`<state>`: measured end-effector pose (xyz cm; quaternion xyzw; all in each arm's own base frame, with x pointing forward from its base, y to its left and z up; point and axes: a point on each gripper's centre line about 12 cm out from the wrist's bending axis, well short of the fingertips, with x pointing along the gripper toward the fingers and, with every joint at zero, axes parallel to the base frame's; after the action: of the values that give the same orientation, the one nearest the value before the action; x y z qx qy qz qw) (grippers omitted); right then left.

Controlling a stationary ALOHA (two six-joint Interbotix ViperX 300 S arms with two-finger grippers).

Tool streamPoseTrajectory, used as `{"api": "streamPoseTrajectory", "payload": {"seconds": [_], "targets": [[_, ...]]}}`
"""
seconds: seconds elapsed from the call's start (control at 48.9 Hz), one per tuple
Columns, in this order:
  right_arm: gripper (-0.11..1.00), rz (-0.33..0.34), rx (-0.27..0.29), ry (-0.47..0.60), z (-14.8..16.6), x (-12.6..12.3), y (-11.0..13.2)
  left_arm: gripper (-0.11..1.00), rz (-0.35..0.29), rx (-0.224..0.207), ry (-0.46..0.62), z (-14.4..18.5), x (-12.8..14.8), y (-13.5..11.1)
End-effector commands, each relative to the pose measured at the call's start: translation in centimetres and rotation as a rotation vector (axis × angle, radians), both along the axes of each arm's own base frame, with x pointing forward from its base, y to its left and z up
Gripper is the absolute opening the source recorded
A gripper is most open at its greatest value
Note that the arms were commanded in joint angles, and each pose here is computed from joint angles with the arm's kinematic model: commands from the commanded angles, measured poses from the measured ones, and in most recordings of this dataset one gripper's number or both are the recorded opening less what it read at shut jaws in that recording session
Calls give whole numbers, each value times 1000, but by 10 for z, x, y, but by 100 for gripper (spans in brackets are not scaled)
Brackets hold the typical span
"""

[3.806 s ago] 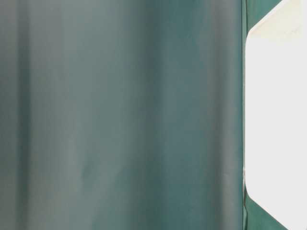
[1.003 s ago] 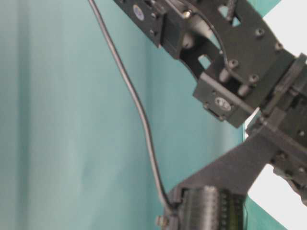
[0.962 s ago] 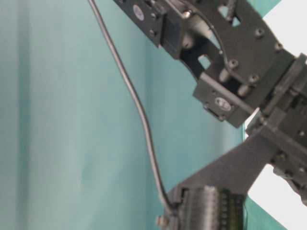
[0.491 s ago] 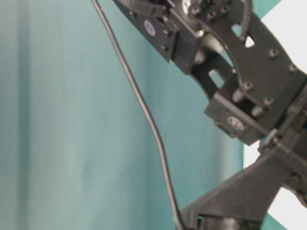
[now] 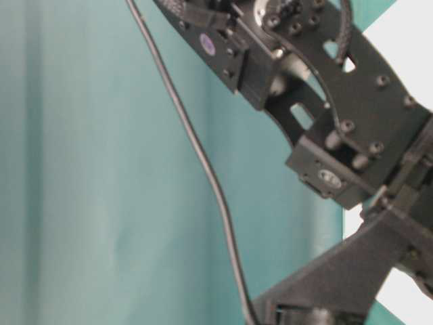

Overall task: Put the tape into the white case with the right arm.
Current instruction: 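Close the right gripper on the yellow tape and lift it, then carry the yellow tape over the tray's upper-left corner and lower it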

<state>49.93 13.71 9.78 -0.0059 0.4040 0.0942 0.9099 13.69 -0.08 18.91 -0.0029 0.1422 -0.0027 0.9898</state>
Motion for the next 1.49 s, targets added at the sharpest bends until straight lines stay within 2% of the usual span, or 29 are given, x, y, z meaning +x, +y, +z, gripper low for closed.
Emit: {"api": "streamPoseTrajectory", "payload": {"seconds": [0.0, 0.348, 0.614, 0.9, 1.207, 1.473], "targets": [[2, -3, 15, -56, 28, 5, 0, 0, -3, -2, -14, 5, 2, 0], [1, -4, 39, -147, 91, -1, -2, 0, -1, -2, -14, 5, 2, 0], [1, -18, 37, -149, 99, -2, -9, 0, -3, -2, -15, 5, 2, 0], [1, -111, 4, -106, 108, 0, -59, 0, -3, -2, -14, 5, 2, 0], [1, -194, -132, -105, 118, 0, -133, 0, -1, -2, -14, 5, 2, 0], [1, -313, -159, -86, 107, -2, -200, 0, -3, -2, -14, 5, 2, 0]]}}
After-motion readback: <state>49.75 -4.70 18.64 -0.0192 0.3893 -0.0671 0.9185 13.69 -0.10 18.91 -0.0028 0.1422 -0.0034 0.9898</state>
